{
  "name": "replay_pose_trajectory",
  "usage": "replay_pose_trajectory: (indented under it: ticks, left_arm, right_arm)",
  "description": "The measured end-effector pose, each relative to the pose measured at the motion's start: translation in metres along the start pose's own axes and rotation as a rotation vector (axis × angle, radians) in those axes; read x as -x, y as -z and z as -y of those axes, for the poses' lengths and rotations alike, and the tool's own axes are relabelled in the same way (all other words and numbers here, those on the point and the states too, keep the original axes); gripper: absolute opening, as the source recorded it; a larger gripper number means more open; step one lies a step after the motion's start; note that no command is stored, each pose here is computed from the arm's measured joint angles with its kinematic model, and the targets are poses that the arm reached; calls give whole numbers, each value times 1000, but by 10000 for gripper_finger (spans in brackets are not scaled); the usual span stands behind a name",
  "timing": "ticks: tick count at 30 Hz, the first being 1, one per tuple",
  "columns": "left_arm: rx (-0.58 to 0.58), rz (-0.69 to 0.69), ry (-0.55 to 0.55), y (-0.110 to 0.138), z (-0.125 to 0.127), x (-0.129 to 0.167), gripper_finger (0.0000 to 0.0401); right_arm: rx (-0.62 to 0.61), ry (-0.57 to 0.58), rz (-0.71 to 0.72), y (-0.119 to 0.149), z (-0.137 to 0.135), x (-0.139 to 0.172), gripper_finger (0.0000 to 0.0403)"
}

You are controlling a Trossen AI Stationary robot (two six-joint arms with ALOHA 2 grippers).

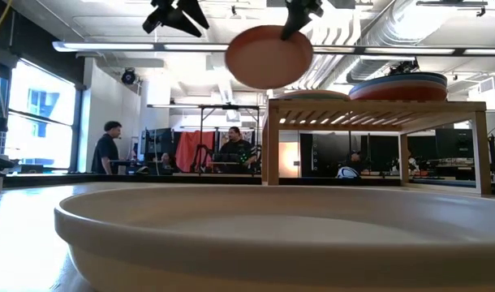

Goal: Place and stack plates onto a shelf
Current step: Stack the brown plate on top of the light yellow plate onto the shelf

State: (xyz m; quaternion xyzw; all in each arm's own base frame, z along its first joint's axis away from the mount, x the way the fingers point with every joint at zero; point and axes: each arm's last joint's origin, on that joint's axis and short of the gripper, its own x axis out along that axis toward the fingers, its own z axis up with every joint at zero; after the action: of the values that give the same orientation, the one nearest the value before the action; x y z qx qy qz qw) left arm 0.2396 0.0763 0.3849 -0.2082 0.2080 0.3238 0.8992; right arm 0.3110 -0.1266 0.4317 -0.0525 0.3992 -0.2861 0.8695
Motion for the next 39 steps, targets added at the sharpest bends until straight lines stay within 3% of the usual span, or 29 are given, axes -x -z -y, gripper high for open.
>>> replay_pose_trajectory:
  ticks: [4,13,20,25,39]
  left_arm:
    - [1,6,5,0,0,3,115]
    - [-5,-12,-3,1,0,1,115]
    - [-10,-27,-11,3,-1,1,115]
    - [-10,-27,-11,3,-1,2,115]
    - [-11,-28,-13,3,-1,1,115]
  right_arm:
    - [-43,14,10,7,33,6,0]
    - [-261,-117,26,36,118,4,0]
    - [-464,-247,-11,63,159,-1,0]
    - [-552,-340,-127,83,172,-17,0]
    - [-598,-525,-278,98,170,-61,0]
